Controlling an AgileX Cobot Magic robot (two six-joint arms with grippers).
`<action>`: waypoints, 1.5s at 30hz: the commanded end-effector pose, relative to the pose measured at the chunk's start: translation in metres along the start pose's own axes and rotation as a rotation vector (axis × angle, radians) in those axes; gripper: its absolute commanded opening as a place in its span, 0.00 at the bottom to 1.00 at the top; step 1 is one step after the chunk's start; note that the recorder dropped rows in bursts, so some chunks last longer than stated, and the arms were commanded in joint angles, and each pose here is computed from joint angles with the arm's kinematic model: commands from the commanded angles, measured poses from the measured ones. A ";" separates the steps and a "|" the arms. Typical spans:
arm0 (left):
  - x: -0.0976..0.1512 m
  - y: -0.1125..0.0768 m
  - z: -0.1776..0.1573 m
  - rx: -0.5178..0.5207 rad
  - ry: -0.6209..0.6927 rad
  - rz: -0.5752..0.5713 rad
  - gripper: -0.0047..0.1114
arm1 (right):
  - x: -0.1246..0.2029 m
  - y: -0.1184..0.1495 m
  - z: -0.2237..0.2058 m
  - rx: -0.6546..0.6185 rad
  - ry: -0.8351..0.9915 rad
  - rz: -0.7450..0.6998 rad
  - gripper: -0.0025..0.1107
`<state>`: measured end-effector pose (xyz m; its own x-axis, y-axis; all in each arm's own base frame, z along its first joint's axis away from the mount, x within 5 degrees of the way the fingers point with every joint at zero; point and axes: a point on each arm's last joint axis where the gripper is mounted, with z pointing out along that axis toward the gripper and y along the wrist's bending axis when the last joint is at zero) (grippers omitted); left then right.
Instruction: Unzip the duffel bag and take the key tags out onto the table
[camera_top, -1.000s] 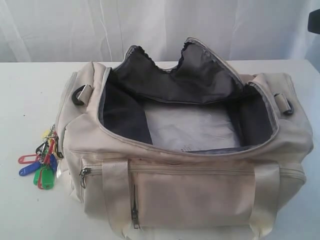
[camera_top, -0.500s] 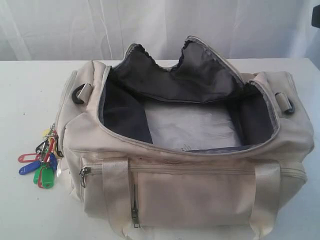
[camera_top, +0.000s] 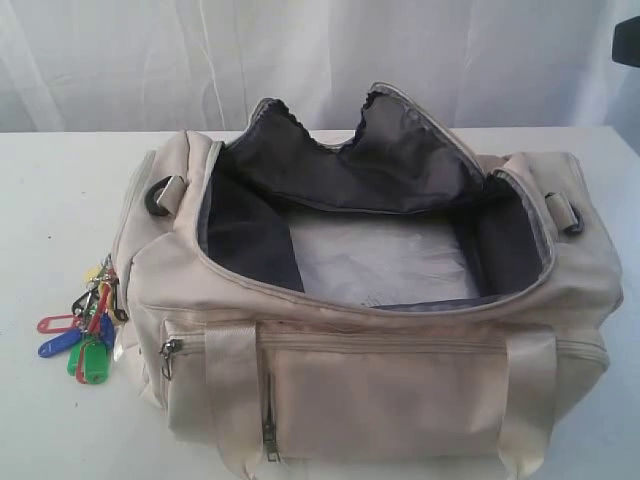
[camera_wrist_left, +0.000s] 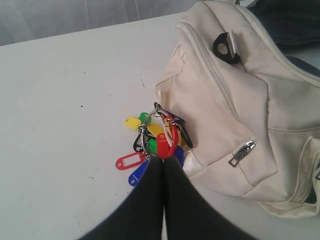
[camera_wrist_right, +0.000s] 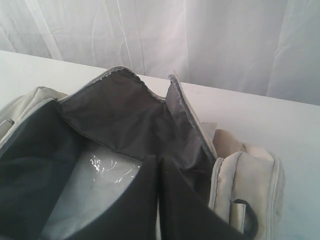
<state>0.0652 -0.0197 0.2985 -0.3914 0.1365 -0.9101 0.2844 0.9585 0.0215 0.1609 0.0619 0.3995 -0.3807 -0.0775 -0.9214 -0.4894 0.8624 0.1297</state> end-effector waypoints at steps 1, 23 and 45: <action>0.002 -0.001 0.000 0.006 -0.005 -0.009 0.04 | -0.001 0.000 -0.001 0.005 -0.017 0.006 0.02; 0.000 -0.001 0.000 0.006 -0.020 -0.013 0.04 | 0.000 0.000 -0.001 0.003 -0.014 0.006 0.02; 0.045 0.008 0.001 -0.197 -0.162 -0.077 0.04 | 0.000 0.000 -0.001 0.003 -0.014 0.006 0.02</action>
<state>0.0538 -0.0082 0.2759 -0.2914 0.0600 -0.9547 0.1245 0.9919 0.0243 0.1609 0.0619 0.3995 -0.3807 -0.0775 -0.9214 -0.4894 0.8624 0.1297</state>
